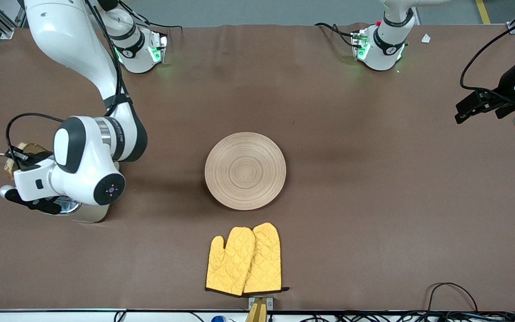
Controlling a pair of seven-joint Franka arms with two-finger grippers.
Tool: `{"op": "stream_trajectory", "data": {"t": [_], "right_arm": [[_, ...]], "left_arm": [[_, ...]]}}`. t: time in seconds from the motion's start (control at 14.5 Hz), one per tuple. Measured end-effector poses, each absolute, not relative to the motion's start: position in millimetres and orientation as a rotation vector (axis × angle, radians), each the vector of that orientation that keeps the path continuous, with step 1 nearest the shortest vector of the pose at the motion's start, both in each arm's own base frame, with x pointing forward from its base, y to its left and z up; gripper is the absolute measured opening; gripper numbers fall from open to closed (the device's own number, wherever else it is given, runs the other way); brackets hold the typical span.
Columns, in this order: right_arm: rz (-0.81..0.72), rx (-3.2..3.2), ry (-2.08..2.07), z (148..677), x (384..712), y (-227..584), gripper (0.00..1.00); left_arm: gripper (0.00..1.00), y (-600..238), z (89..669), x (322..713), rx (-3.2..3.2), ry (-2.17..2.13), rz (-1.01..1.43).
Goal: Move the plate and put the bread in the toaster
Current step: 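Lower the bread into the toaster slot with the right gripper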
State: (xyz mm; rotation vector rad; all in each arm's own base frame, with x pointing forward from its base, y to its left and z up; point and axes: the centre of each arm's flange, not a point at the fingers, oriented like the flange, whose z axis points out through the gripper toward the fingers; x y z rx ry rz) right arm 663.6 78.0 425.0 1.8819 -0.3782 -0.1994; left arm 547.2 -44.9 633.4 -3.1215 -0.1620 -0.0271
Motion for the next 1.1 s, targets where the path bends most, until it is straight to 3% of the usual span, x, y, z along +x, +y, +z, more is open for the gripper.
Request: {"op": "stream_trajectory", "data": {"t": [1.1], "right_arm": [[-0.198,1.896,-0.311,345.2,650.1,111.6,0.03]], "left_arm": [[1.00,-44.9,633.3,547.1,-3.121,-0.162,-0.026]]}}
